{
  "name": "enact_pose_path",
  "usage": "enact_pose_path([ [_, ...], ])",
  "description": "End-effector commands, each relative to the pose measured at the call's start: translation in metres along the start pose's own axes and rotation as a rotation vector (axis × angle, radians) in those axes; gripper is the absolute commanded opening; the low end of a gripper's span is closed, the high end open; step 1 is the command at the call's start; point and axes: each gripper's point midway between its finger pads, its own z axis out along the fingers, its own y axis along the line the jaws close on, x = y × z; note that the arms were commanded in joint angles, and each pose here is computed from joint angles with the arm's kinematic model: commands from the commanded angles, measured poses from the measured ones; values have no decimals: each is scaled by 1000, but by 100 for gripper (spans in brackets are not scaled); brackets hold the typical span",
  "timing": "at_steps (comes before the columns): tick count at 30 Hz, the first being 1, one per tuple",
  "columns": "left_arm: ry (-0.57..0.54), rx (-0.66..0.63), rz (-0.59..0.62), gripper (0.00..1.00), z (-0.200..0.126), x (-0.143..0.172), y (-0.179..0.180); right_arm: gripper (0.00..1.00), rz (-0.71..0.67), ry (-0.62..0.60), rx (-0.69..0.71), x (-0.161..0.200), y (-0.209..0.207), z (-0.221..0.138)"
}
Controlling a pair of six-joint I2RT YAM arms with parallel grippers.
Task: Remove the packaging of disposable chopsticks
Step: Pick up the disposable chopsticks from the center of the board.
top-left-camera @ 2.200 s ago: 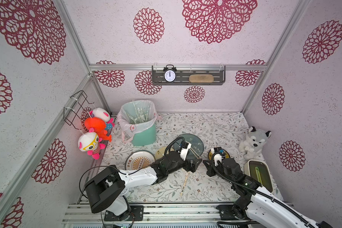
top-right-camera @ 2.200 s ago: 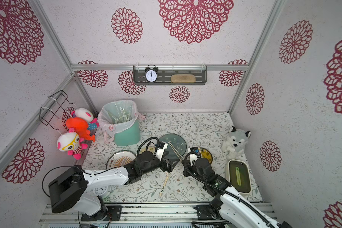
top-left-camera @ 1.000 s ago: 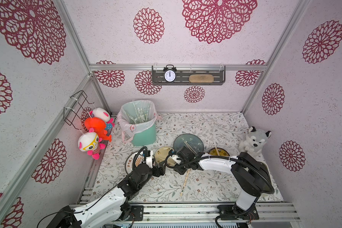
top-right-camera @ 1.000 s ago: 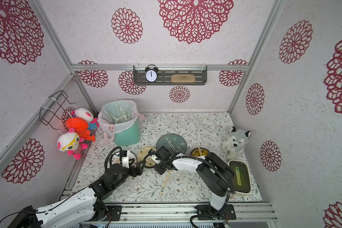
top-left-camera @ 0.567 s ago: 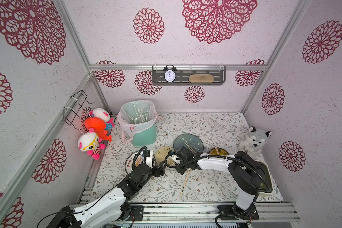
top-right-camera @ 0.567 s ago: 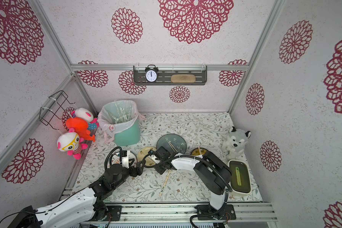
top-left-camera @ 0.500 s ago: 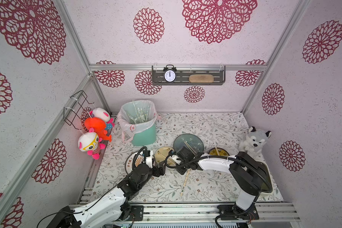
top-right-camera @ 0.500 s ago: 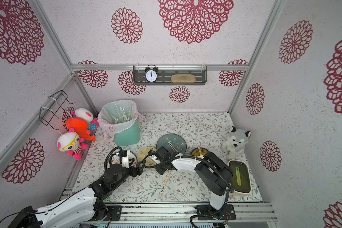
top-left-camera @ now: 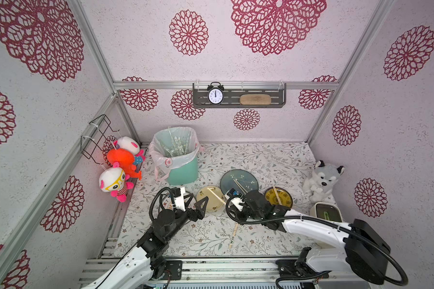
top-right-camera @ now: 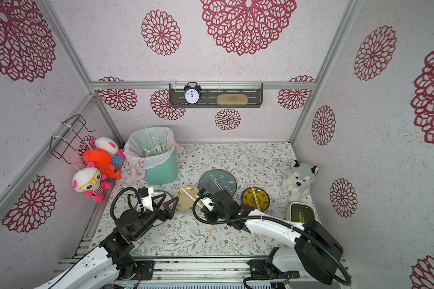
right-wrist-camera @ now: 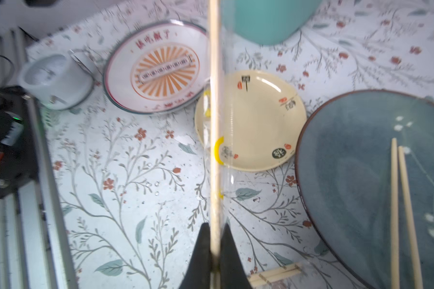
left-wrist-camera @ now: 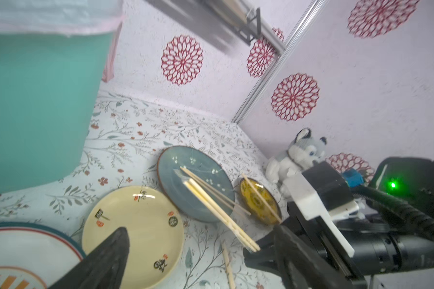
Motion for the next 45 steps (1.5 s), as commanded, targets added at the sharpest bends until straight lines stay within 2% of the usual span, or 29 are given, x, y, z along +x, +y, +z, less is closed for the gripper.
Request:
enact_pose_path([
  [1,-19,146,21,96,-3,-20,-32,0,-8,-215,-139,-38,27,-26],
  [5,-45,385,86,93,-1,-32,-77,0,-17,-326,-285,-52,48,-51],
  [11,-45,492,104,87,9,-38,-100,0,-55,-429,-328,-60,57,-75],
  [13,-63,539,119,78,8,-40,-108,0,-62,-450,-333,-60,57,-80],
  [14,-76,563,124,67,7,-41,-113,0,-67,-456,-343,-60,59,-82],
  [15,-84,588,128,61,5,-40,-117,0,-68,-462,-352,-60,59,-83],
  [18,-81,648,143,55,3,-39,-131,0,-60,-459,-343,-60,56,-82],
  [22,-60,662,162,49,10,-32,-142,0,-59,-463,-358,-59,57,-82],
  [29,-55,691,158,9,14,-31,-154,0,-58,-455,-342,-58,54,-79],
  [32,-52,685,153,0,16,-32,-154,0,-50,-445,-322,-56,50,-75],
  [33,-48,675,152,0,18,-32,-154,0,-48,-444,-318,-56,49,-74],
  [34,-38,654,148,0,22,-31,-151,5,-46,-439,-316,-56,49,-72],
  [37,-2,564,156,0,35,-33,-143,47,-33,-421,-299,-56,45,-69],
  [38,13,535,170,0,38,-33,-140,52,-29,-415,-289,-56,44,-68],
  [40,36,515,199,0,41,-33,-140,57,-19,-413,-253,-53,38,-68],
  [45,150,501,247,0,48,-23,-142,55,-35,-410,-216,-48,33,-70],
])
